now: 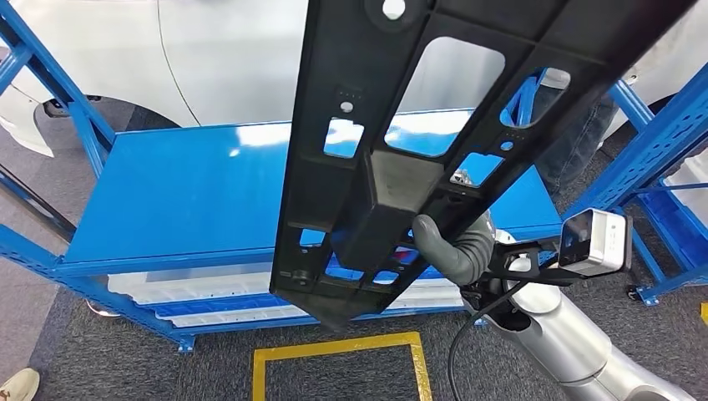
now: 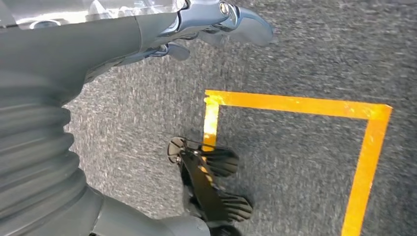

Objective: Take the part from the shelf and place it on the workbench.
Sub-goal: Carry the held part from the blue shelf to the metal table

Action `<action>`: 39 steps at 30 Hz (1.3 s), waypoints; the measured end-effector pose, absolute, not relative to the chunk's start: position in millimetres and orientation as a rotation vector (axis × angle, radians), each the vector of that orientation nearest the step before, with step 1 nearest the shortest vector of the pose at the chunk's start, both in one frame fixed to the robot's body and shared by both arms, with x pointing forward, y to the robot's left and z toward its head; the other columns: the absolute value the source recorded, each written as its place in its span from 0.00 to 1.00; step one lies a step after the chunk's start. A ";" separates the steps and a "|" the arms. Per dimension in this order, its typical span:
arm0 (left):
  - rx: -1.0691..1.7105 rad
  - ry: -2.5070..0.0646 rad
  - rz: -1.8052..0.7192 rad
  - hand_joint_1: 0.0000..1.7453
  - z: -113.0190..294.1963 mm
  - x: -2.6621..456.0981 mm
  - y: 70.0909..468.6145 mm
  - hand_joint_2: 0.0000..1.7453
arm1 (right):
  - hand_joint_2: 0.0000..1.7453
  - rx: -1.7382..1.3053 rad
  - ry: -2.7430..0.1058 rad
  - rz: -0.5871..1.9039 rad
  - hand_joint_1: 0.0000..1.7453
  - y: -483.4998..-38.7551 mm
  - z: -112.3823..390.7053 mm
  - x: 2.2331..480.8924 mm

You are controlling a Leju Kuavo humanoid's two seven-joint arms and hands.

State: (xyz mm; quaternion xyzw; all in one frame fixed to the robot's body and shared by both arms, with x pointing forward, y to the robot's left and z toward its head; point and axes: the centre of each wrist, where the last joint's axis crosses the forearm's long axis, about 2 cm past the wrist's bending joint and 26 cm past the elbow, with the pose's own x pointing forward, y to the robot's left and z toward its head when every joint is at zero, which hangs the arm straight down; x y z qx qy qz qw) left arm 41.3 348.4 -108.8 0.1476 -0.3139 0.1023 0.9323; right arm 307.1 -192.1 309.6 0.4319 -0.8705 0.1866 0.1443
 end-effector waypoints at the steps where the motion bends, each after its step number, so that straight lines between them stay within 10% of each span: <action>1: 0.306 -0.645 0.207 0.00 -108.7 41.6 349.2 1.00 | 1.00 1.249 -2.522 0.549 1.00 -191.3 311.5 306.5; 39: 0.311 -0.657 0.187 0.00 -108.1 37.1 358.6 1.00 | 1.00 1.348 -2.668 0.434 1.00 -185.0 318.3 283.6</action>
